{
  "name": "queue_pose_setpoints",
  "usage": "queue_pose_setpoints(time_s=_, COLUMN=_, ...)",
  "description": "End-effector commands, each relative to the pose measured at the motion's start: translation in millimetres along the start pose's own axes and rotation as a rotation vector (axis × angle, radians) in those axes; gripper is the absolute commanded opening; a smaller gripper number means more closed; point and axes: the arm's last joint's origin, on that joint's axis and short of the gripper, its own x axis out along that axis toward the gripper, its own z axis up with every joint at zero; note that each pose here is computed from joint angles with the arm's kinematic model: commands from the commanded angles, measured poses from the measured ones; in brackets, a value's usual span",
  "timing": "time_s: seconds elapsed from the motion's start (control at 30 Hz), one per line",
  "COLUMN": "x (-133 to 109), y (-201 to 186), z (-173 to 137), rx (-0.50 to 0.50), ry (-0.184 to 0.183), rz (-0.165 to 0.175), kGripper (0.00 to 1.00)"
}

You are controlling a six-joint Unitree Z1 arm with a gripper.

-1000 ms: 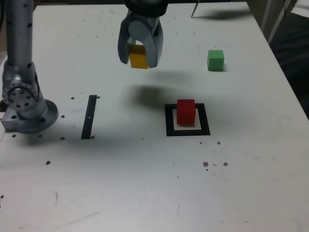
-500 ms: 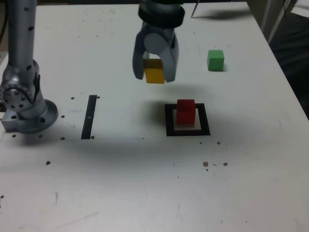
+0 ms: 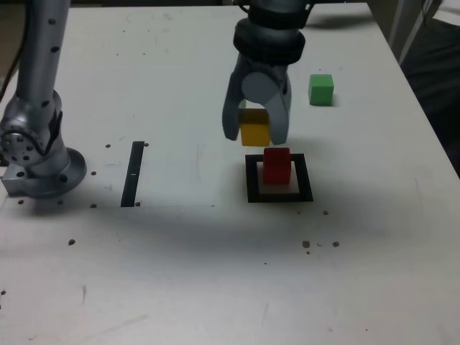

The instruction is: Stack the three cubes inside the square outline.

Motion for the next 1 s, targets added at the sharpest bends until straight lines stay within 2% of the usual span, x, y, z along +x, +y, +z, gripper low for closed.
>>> queue_pose_setpoints(time_s=0.0, x=2, y=-2, z=5, rx=0.002, ry=0.001, rz=-0.005, kGripper=0.36)
queue_pose_setpoints(time_s=0.3, x=8, y=-5, z=20, rx=0.006, ry=0.007, rz=-0.027, kGripper=0.36)
queue_pose_setpoints(time_s=0.77, x=15, y=-2, z=31, rx=0.008, ry=0.005, rz=-0.022, kGripper=0.37)
queue_pose_setpoints(time_s=0.83, x=16, y=-2, z=32, rx=0.009, ry=0.001, rz=-0.017, kGripper=0.47)
queue_pose_setpoints(time_s=0.97, x=16, y=-1, z=32, rx=0.012, ry=-0.010, rz=-0.008, kGripper=0.83)
